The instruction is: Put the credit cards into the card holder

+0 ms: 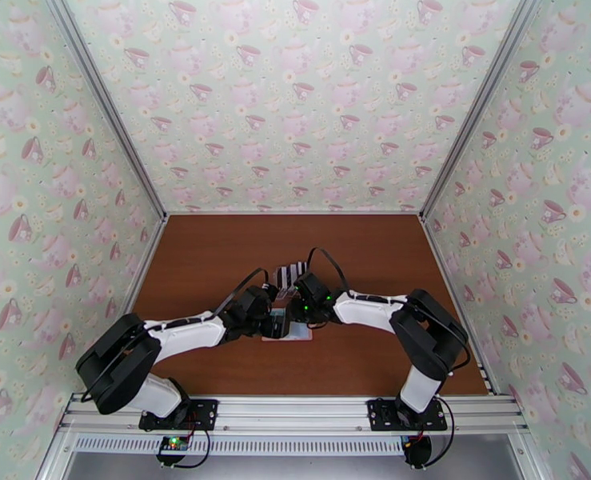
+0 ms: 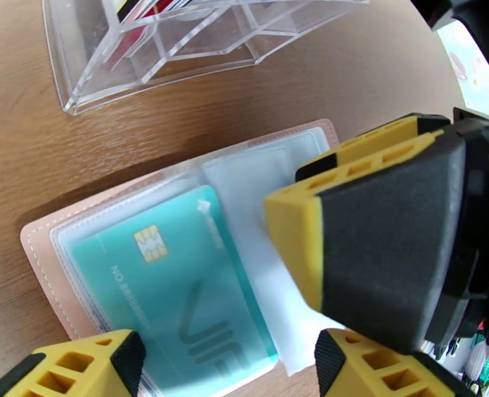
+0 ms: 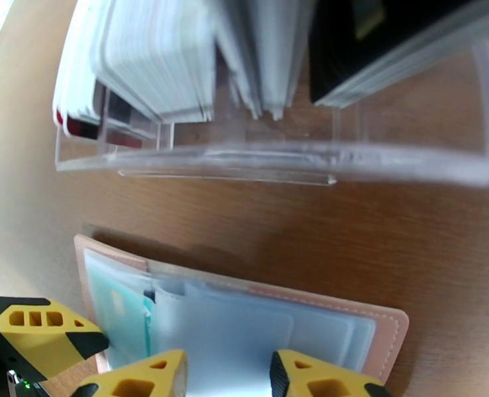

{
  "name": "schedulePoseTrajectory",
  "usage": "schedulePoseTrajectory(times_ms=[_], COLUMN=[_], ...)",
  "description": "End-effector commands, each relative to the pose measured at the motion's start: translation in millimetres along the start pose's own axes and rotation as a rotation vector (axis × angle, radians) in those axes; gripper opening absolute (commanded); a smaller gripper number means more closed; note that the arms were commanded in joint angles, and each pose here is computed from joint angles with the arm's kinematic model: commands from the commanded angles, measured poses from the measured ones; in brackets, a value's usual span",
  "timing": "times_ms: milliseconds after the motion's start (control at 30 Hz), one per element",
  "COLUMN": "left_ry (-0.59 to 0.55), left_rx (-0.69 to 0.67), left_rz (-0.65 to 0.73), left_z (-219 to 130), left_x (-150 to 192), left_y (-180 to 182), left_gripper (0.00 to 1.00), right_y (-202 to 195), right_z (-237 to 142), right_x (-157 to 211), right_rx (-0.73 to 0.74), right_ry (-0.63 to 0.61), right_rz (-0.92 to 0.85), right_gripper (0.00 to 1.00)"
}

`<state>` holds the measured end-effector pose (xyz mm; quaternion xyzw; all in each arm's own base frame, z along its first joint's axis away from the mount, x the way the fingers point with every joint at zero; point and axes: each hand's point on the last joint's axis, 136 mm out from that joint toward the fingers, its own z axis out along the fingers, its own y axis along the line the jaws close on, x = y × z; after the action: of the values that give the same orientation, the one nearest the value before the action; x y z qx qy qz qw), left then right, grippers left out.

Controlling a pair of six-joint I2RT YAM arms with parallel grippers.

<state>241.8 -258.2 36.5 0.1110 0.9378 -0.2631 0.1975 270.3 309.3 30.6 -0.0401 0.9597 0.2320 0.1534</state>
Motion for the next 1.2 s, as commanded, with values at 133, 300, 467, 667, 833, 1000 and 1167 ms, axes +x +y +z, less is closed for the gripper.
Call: schedulePoseTrajectory(times_ms=[133,300,467,667,833,1000,1167], left_ry=[0.152,0.178,0.209,0.238,0.259,0.263,0.27], left_rx=[-0.09,-0.135,-0.186,-0.235,-0.272,-0.296,-0.305], left_rz=[-0.031,-0.025,-0.021,-0.013,-0.012,-0.01,-0.01], left_z=[5.5,8.4,13.3,18.3,20.1,20.7,22.6], left_x=[47.7,53.1,61.6,70.3,77.8,81.2,84.2], left_y=[28.9,36.1,46.4,54.6,61.4,65.2,66.1], left_gripper=[0.81,0.81,0.79,0.76,0.73,0.68,0.67], right_y=[18.0,31.9,40.1,45.2,43.1,39.5,32.5], right_z=[0.8,-4.0,-9.8,-18.3,-31.9,-48.1,-60.6], right_x=[27.3,26.9,26.0,21.9,12.9,4.1,-1.4], right_rx=[-0.116,-0.206,-0.255,-0.313,-0.345,-0.366,-0.344], right_ry=[0.086,0.084,0.078,0.066,0.034,0.001,-0.026], right_rz=[0.074,0.12,0.144,0.183,0.212,0.23,0.223], right_gripper=[0.4,0.4,0.4,0.4,0.41,0.42,0.42])
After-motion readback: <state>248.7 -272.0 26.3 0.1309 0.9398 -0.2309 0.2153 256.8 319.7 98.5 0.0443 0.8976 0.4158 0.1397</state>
